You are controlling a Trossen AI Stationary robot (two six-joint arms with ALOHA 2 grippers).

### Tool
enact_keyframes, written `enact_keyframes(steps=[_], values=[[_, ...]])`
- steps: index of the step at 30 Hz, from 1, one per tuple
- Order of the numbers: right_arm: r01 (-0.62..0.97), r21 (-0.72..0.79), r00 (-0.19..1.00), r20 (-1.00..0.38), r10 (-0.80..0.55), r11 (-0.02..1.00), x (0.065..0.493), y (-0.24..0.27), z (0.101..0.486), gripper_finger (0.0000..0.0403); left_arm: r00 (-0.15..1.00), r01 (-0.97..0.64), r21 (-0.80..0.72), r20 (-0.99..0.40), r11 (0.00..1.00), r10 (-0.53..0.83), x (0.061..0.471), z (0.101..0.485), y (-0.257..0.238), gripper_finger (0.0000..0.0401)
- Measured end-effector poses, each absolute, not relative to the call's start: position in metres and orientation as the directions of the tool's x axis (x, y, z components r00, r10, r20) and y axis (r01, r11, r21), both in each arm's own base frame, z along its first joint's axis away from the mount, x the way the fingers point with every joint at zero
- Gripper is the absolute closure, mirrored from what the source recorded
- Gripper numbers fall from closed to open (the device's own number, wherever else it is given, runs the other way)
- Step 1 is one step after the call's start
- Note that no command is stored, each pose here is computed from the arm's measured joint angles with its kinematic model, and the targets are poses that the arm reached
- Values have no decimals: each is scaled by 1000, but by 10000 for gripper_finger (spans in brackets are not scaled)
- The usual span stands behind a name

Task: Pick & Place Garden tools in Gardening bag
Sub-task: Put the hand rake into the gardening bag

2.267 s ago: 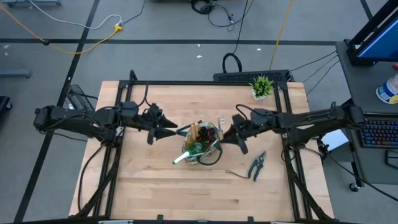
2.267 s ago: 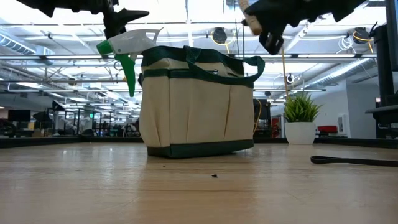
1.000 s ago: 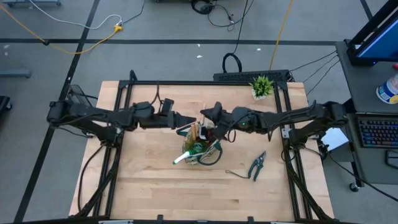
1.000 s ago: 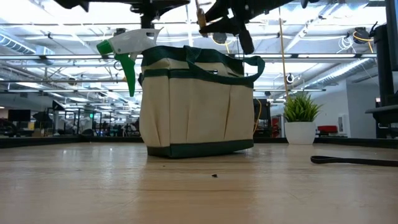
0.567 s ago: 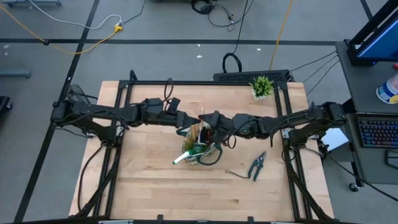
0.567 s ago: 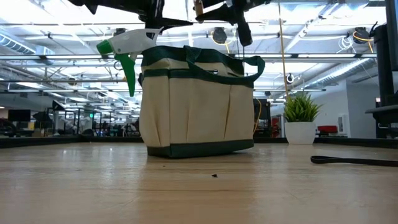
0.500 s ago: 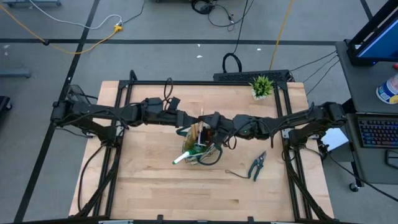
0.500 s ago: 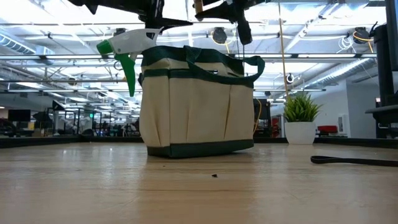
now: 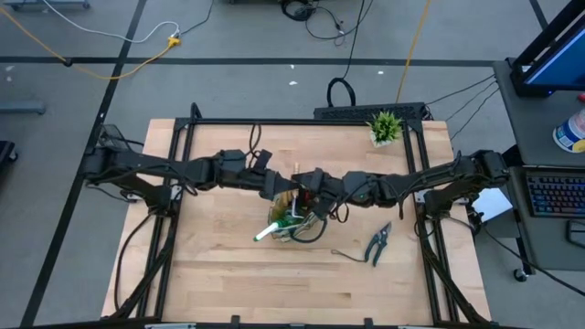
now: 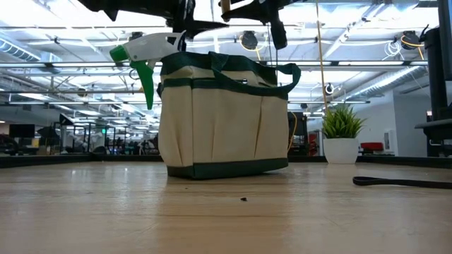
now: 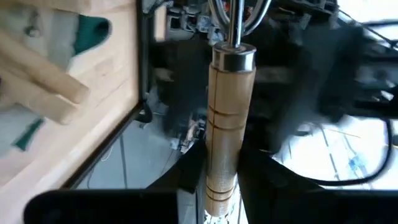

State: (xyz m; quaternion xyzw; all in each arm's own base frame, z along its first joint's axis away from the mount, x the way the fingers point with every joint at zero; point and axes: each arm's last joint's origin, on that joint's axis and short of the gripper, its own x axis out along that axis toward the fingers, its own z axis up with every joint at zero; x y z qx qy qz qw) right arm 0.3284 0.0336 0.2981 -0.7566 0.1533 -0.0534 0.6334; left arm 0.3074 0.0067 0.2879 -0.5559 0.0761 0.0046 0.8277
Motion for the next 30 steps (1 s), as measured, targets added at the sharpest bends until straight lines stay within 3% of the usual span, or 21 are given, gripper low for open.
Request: enact_keyframes(steps=[14, 18, 25, 30], values=[[-152, -982, 949, -115, -294, -108, 328, 34, 298, 345, 989, -70, -926, -114, 370, -97, 311, 285, 9, 168], [-151, -983, 956, -118, -270, -105, 329, 35, 298, 345, 989, -69, -927, -113, 369, -99, 311, 286, 10, 207], [-161, -980, 956, -124, -266, -120, 328, 39, 297, 345, 988, -60, -923, -108, 381, -107, 311, 286, 13, 321], [-161, -979, 955, -123, -271, -122, 328, 39, 297, 345, 988, -59, -920, -109, 388, -110, 311, 286, 13, 330]])
